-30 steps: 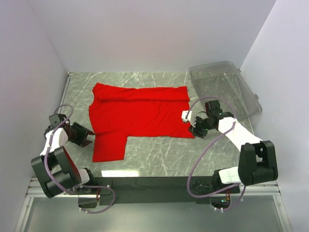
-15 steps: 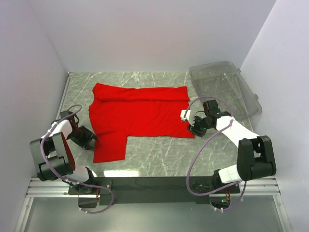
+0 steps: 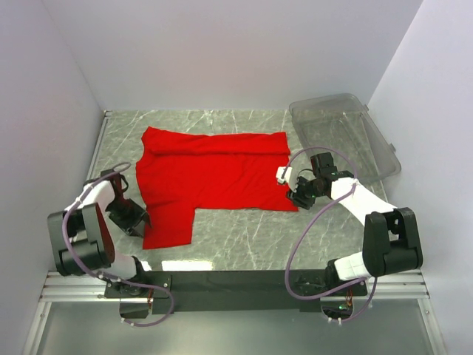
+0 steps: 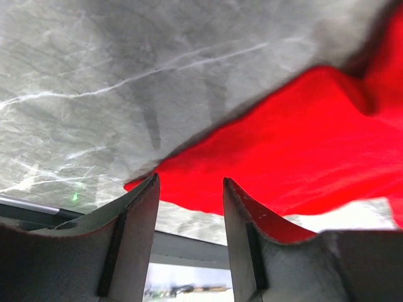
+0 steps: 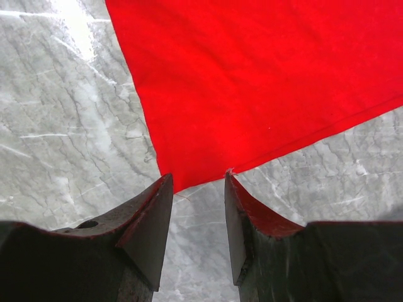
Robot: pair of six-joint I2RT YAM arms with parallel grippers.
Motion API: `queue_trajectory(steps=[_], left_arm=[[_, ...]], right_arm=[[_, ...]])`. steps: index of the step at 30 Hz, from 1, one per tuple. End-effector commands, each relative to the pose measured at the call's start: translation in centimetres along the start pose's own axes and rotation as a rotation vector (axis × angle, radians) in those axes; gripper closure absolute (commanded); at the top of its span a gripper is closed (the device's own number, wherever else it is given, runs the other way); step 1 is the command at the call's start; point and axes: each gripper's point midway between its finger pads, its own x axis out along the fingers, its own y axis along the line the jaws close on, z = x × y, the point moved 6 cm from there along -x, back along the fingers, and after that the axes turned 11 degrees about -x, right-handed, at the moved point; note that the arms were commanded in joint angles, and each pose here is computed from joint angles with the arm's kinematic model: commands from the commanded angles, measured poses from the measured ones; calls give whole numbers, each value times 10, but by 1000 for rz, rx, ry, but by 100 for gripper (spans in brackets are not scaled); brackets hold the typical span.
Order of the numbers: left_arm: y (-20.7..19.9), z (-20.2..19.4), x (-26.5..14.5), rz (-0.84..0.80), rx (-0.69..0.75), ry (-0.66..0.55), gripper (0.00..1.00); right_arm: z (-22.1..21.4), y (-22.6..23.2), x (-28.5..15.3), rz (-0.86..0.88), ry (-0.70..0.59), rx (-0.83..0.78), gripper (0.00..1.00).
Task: Fold and stack the t-shirts
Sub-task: Fold the tshirt
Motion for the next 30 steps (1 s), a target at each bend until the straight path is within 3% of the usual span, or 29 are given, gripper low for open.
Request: queue_trajectory(steps=[1, 2, 4, 7, 9, 13, 19, 25, 30], left_arm=[[2, 2, 3, 80, 20, 8, 51], [1, 1, 5, 85, 32, 18, 57], [0, 1, 10, 94, 34, 27, 57], [-7, 0, 17, 83, 45, 40, 71], [-9, -1, 22, 74, 50, 48, 85], [-14, 1, 17, 42, 71, 27, 99], [-24, 5, -9, -56, 122, -36, 99], [-37, -1, -24, -208, 180, -27, 99], [-36, -2, -31, -216, 205, -24, 99]], right_arm=[[9, -8, 0, -24, -35, -8, 54], [9, -10, 0, -29, -36, -4, 55], [10, -11, 1, -30, -39, -2, 55], [10, -12, 1, -30, -39, 4, 55], [10, -13, 1, -31, -39, 3, 55], [10, -14, 0, -30, -33, -4, 55], [12, -14, 1, -14, -48, -32, 54], [15, -21, 1, -5, -57, -42, 54], [16, -25, 2, -7, -55, -46, 55]])
